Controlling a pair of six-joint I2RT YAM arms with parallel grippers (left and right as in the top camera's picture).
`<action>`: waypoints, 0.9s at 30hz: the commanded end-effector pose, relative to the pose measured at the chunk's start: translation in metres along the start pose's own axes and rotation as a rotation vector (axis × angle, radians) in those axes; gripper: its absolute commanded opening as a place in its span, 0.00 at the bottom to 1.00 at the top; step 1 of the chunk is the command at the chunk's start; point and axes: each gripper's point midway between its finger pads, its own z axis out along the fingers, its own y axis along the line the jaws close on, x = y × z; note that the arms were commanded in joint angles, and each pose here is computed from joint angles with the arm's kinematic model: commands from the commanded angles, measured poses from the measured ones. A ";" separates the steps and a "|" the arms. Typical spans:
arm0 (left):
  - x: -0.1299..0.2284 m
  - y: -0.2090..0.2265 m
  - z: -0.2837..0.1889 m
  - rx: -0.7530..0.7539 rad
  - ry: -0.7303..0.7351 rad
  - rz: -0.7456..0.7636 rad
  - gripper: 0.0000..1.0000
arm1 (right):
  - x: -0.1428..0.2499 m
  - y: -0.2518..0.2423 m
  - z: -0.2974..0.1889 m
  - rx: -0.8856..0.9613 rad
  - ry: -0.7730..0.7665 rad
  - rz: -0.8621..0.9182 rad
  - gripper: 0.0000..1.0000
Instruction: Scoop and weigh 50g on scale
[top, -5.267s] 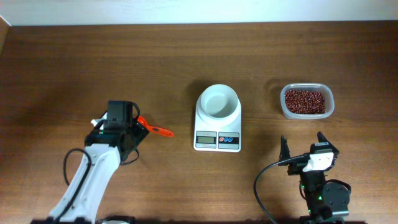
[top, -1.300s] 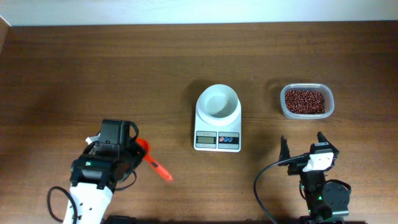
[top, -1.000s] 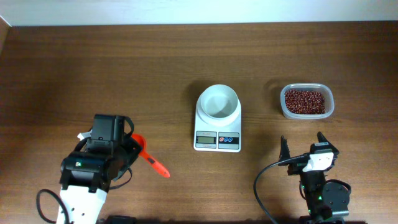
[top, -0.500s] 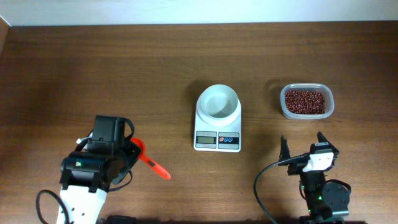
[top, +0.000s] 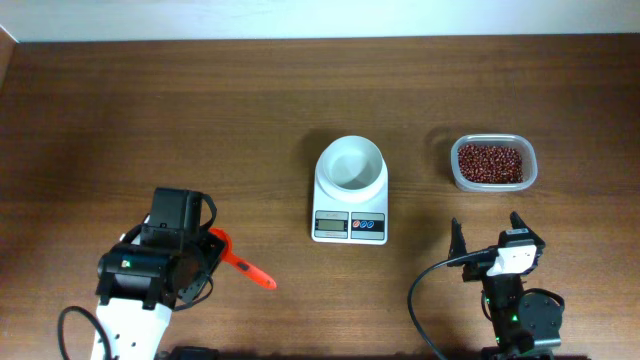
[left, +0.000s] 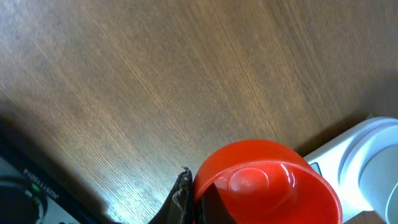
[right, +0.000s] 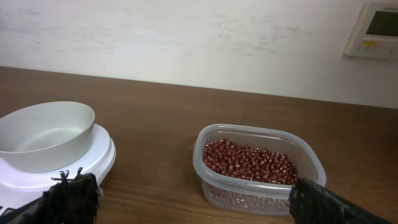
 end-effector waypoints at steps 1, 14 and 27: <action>-0.003 -0.002 -0.005 0.012 -0.016 -0.071 0.00 | 0.002 0.001 0.000 -0.001 0.000 -0.005 0.99; 0.000 0.004 -0.005 -0.011 -0.005 -0.070 0.00 | 0.002 0.001 0.000 -0.001 0.000 -0.005 0.99; 0.003 0.010 -0.005 -0.035 0.004 -0.069 0.00 | 0.002 0.001 0.000 -0.001 0.000 -0.005 0.99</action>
